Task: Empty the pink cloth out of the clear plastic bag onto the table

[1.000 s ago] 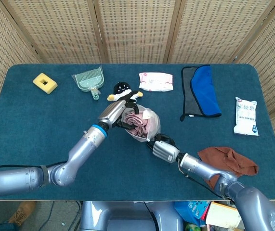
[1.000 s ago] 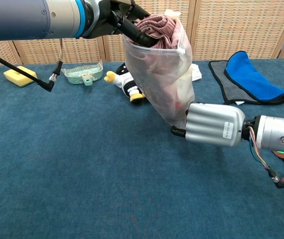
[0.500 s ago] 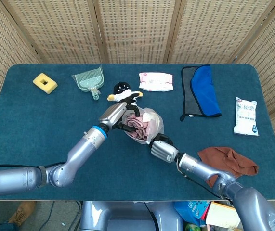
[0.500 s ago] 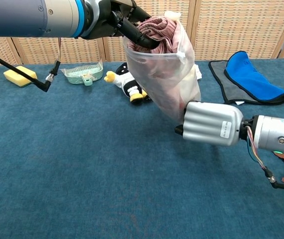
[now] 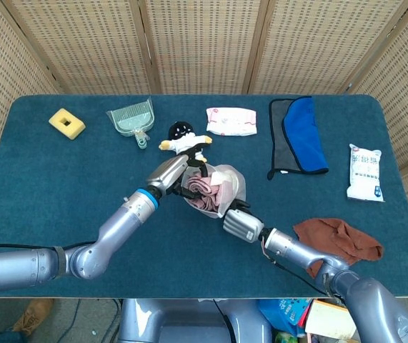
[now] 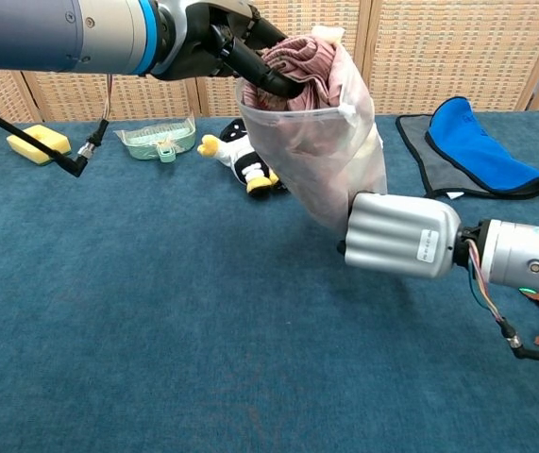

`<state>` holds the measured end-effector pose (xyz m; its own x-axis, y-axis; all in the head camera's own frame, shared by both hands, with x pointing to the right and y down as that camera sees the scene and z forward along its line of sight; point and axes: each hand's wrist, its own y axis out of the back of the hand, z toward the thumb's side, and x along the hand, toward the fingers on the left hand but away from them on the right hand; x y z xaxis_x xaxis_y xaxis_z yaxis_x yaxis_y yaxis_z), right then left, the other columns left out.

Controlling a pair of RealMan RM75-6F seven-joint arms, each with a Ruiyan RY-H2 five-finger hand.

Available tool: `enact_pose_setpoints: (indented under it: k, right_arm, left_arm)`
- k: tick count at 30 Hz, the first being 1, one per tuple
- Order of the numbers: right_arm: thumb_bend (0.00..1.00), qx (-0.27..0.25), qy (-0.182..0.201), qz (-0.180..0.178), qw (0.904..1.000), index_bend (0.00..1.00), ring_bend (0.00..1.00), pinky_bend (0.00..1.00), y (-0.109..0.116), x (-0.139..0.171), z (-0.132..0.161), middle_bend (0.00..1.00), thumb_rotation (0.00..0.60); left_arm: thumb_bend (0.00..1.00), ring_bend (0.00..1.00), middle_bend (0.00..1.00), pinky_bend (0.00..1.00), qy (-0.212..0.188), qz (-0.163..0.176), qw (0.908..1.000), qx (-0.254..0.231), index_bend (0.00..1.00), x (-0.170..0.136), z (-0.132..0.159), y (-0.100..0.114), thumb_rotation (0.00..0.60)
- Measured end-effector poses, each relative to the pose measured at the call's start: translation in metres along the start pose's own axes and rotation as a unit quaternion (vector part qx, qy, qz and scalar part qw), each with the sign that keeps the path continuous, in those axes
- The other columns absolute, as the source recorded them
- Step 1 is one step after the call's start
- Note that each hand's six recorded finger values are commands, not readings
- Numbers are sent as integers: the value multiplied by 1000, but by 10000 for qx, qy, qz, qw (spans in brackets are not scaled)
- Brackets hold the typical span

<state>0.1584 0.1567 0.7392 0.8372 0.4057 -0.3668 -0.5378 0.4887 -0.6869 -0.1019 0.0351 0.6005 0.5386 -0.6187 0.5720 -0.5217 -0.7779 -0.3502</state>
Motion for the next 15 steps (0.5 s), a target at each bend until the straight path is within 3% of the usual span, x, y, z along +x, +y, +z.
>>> enact_pose_setpoints:
  k: [15]
  right_arm:
    - [654,118,103,58,9999,833,722,818,-10,14,-2,803,600]
  left_arm:
    - [488,0,0,0,-178,191,9995,-185,751,-1,1,11,600]
